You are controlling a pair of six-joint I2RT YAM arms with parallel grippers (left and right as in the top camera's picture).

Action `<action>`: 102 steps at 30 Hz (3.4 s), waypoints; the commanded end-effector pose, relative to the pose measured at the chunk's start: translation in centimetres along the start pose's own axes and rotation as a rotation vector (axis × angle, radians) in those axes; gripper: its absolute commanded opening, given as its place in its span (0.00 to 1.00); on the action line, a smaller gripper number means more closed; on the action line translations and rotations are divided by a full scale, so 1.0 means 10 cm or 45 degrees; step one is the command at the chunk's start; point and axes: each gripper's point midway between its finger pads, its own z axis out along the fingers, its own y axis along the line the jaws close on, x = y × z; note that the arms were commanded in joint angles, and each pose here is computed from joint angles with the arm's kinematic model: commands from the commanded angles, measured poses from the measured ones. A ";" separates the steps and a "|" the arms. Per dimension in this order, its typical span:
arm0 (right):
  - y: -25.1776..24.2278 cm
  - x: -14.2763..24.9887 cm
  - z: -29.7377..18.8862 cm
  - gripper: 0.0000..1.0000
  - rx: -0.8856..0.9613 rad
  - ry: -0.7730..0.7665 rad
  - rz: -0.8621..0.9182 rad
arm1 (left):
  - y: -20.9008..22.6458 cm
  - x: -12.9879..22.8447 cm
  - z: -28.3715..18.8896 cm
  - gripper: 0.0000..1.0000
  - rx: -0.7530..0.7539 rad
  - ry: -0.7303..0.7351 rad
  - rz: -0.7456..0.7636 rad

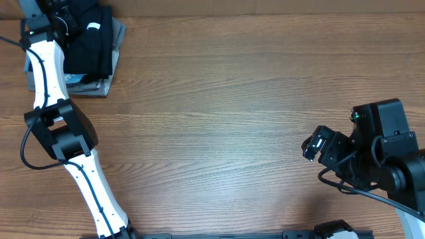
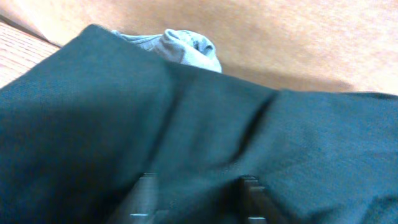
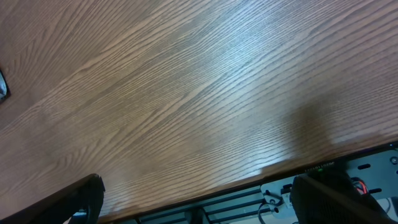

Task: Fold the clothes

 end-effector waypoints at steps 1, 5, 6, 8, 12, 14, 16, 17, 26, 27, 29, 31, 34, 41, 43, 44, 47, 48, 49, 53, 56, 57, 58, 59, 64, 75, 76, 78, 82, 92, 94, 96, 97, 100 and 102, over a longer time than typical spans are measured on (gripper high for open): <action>0.02 -0.01 -0.04 1.00 -0.019 -0.012 0.004 | -0.18 -0.34 -0.36 0.78 0.017 -0.076 0.022; 0.03 -0.01 -0.04 1.00 -0.023 -0.010 0.004 | -0.39 -0.85 -1.07 1.00 0.043 -0.203 0.038; 0.04 -0.02 -0.04 1.00 -0.026 -0.014 0.003 | -0.43 -0.96 -1.26 1.00 0.049 -0.228 0.038; 0.06 -0.05 -0.04 1.00 -0.037 -0.030 0.000 | -0.52 -1.13 -1.64 1.00 0.060 -0.275 0.029; 0.11 -0.13 -0.05 1.00 -0.062 -0.076 -0.038 | -0.77 -1.35 -2.47 1.00 0.136 -0.340 0.043; 0.14 -0.15 -0.08 1.00 -0.078 -0.091 -0.050 | -0.96 -1.34 -2.87 1.00 0.236 -0.333 0.044; 0.16 -0.16 -0.12 1.00 -0.091 -0.105 -0.080 | -1.14 -1.29 -3.34 1.00 0.335 -0.321 0.034; 0.15 -0.15 -0.13 1.00 -0.093 -0.107 -0.083 | -1.19 -1.26 -3.50 1.00 0.363 -0.311 0.035; -0.03 0.05 -0.44 1.00 -0.162 -0.239 -0.115 | -1.44 -0.53 -4.64 1.00 0.478 -0.108 0.112; -0.06 0.08 -0.50 1.00 -0.183 -0.274 -0.118 | -1.46 -0.41 -4.73 1.00 0.479 -0.073 0.135; -0.10 0.16 -0.59 1.00 -0.227 -0.321 -0.125 | -1.48 -0.20 -4.87 1.00 0.486 -0.010 0.178; -0.16 0.25 -0.64 1.00 -0.262 -0.353 -0.130 | -1.51 0.07 -5.02 1.00 0.497 0.083 0.234; -0.31 0.41 -0.63 1.00 -0.286 -0.383 -0.134 | -1.53 0.39 -5.24 1.00 0.519 0.179 0.317; -0.51 0.60 -0.38 1.00 -0.340 -0.433 -0.095 | -1.52 0.69 -5.85 1.00 0.555 0.078 0.347; -0.55 0.63 -0.30 1.00 -0.343 -0.420 -0.046 | -1.48 0.83 -6.00 1.00 0.559 0.065 0.336; -0.56 0.63 -0.27 1.00 -0.344 -0.418 -0.037 | -1.46 0.91 -6.07 1.00 0.560 0.055 0.338; -0.55 0.61 -0.20 1.00 -0.342 -0.429 -0.083 | -1.39 1.19 -6.27 1.00 0.567 0.020 0.333; -0.53 0.60 -0.20 1.00 -0.341 -0.440 -0.120 | -1.36 1.30 -6.34 1.00 0.570 0.002 0.318; -0.53 0.58 -0.20 1.00 -0.343 -0.449 -0.123 | -1.33 1.39 -6.40 1.00 0.575 -0.024 0.300; -0.46 0.47 -0.27 1.00 -0.371 -0.522 -0.123 | -1.26 1.63 -6.59 1.00 0.605 -0.152 0.231; -0.42 0.38 -0.32 1.00 -0.391 -0.578 -0.122 | -1.23 1.73 -6.68 1.00 0.627 -0.244 0.228; -0.40 0.37 -0.33 1.00 -0.399 -0.588 -0.123 | -1.22 1.76 -6.71 1.00 0.630 -0.263 0.233; -0.39 0.35 -0.35 1.00 -0.408 -0.598 -0.124 | -1.21 1.79 -6.73 1.00 0.632 -0.273 0.235; -0.38 0.34 -0.36 1.00 -0.412 -0.603 -0.124 | -1.21 1.81 -6.75 1.00 0.634 -0.280 0.237; -0.37 0.34 -0.36 1.00 -0.414 -0.604 -0.125 | -1.20 1.83 -6.77 1.00 0.637 -0.287 0.238; -0.41 0.38 -0.32 1.00 -0.392 -0.577 -0.122 | -1.18 1.92 -6.74 1.00 0.626 -0.239 0.227; -0.42 0.38 -0.32 1.00 -0.392 -0.577 -0.122 | -1.17 1.95 -6.73 1.00 0.622 -0.219 0.222; -0.42 0.38 -0.32 1.00 -0.392 -0.577 -0.122 | -1.15 2.01 -6.71 1.00 0.614 -0.183 0.213; -0.41 0.38 -0.32 1.00 -0.392 -0.577 -0.123 | -1.11 2.15 -6.68 1.00 0.596 -0.101 0.192; -0.50 0.35 -0.32 1.00 -0.337 -0.606 -0.104 | -1.06 2.30 -6.65 1.00 0.578 -0.020 0.172; -0.54 0.39 -0.30 1.00 -0.323 -0.592 -0.102 | -1.06 2.30 -6.65 1.00 0.578 -0.020 0.172; -0.62 0.34 -0.32 1.00 -0.278 -0.641 -0.075 | -1.06 2.30 -6.65 1.00 0.578 -0.020 0.172; -0.64 0.31 -0.34 1.00 -0.266 -0.671 -0.062 | -1.06 2.30 -6.65 1.00 0.578 -0.020 0.172; -0.69 0.18 -0.47 1.00 -0.264 -0.816 -0.014 | -1.06 2.30 -6.66 1.00 0.578 -0.020 0.172; -0.66 0.09 -0.53 1.00 -0.288 -0.921 -0.050 | -1.06 2.30 -6.65 1.00 0.578 -0.020 0.172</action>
